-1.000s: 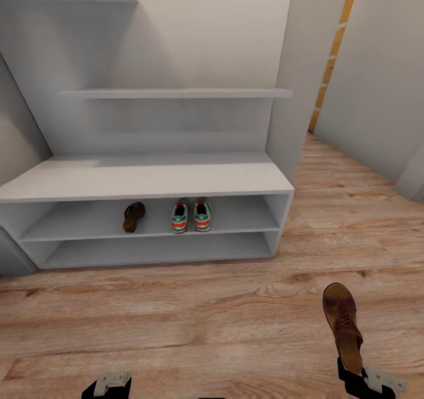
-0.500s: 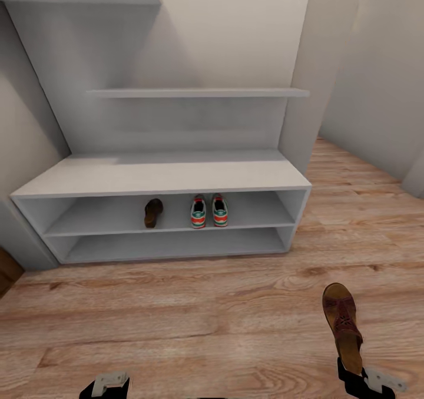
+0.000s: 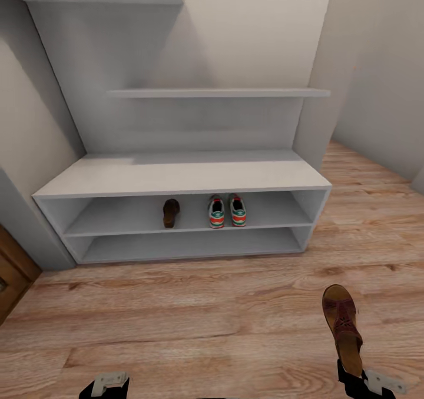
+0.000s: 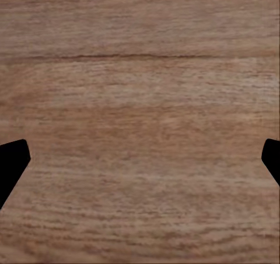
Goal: Pick up the two gym shoes and the two sandals from the corridor floor and place them onto the hallstand (shoe rack) in the corridor, making sure they are on the rack and not on the floor. Arrange them so the two gym shoes are next to each other and the two sandals are next to each other.
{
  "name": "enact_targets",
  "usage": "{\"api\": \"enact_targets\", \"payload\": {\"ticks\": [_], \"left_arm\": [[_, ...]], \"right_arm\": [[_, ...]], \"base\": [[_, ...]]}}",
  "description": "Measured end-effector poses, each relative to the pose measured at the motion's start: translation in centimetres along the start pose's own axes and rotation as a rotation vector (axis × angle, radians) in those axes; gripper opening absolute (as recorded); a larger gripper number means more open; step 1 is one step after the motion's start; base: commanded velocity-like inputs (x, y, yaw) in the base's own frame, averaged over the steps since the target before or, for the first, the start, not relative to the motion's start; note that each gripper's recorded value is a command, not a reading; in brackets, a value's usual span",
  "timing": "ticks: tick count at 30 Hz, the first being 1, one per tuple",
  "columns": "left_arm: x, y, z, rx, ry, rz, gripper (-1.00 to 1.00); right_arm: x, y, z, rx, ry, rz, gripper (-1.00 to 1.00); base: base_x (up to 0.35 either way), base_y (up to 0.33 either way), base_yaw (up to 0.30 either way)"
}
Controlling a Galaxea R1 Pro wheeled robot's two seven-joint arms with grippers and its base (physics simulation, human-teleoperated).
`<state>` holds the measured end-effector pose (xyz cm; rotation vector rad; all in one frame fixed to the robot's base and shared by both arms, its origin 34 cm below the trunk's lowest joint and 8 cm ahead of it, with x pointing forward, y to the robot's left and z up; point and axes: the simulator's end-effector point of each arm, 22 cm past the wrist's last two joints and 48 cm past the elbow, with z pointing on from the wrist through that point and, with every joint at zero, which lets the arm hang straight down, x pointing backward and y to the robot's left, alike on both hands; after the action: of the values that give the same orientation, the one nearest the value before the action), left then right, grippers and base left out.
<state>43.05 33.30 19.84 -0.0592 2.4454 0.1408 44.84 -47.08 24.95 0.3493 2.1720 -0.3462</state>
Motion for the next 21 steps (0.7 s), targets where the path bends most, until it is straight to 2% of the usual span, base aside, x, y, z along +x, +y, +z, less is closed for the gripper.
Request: {"api": "enact_targets", "payload": {"ticks": [14, 21], "left_arm": [[-0.03, 0.12, 0.01, -0.001, -0.001, 0.001, 1.0], [0.03, 0.11, 0.0, -0.001, 0.001, 0.001, 1.0]], "right_arm": [[0.01, 0.0, 0.0, 0.0, 0.0, 0.0, -1.0], [0.01, 0.0, 0.0, 0.0, 0.0, 0.0, -1.0]], "base": [[-0.001, 0.306, 0.0], [-0.078, 0.306, 0.0]]}}
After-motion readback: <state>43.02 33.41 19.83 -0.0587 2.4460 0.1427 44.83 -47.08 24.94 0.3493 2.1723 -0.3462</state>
